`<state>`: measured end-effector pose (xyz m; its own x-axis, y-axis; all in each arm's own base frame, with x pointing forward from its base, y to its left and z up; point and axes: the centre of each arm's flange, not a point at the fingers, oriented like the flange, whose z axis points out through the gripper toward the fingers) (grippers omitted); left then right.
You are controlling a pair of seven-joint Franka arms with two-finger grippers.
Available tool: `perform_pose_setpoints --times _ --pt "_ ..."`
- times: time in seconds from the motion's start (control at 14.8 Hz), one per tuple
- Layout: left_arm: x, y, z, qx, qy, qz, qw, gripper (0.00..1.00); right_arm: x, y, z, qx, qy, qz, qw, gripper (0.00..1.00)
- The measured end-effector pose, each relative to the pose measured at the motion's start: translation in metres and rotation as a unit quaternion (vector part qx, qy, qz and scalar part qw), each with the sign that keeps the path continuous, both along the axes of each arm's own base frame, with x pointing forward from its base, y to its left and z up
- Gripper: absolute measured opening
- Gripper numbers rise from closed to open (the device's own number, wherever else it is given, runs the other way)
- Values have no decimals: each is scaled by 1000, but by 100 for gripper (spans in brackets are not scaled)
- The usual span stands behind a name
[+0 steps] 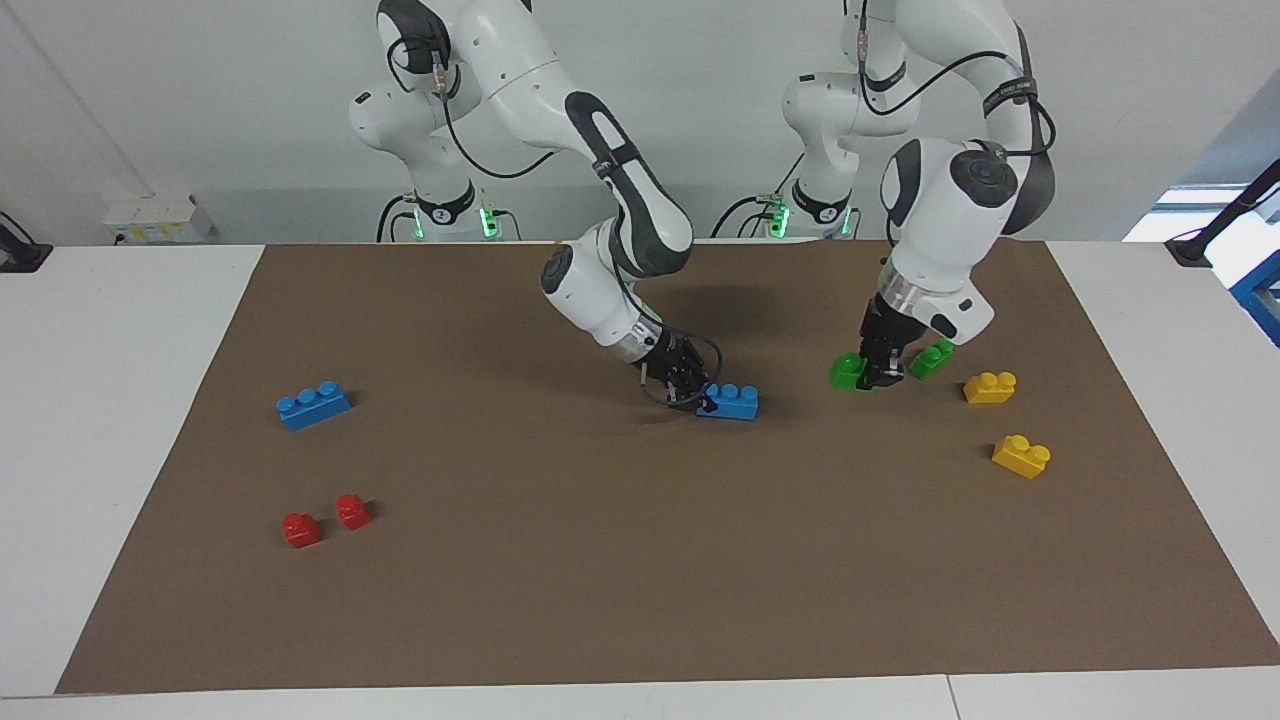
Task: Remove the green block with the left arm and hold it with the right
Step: 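Pull the green block off with the left gripper while the right gripper holds blue, then set the green block by the yellow blocks while the right gripper carries blue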
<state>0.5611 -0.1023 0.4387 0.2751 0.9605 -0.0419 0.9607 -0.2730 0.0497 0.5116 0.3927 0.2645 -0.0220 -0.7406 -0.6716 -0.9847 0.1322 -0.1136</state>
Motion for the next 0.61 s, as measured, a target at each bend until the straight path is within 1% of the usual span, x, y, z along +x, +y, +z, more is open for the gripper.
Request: perform_pose_setpoints --times 0.13,0.27,0.4,0.61 --pt "4 38 -6 3 0 -25 1000 36 1 -1 0 1 2 1 1000 34" --pt "10 69 -20 4 -6 -40 999 36 9 -8 1 0 6 18 1000 34" --pt "21 86 -44 5 -21 -45 999 36 32 -32 5 -5 17 58 998 34" --pt "32 97 -80 7 -24 -70 997 36 81 -104 34 2 43 109 993 34"
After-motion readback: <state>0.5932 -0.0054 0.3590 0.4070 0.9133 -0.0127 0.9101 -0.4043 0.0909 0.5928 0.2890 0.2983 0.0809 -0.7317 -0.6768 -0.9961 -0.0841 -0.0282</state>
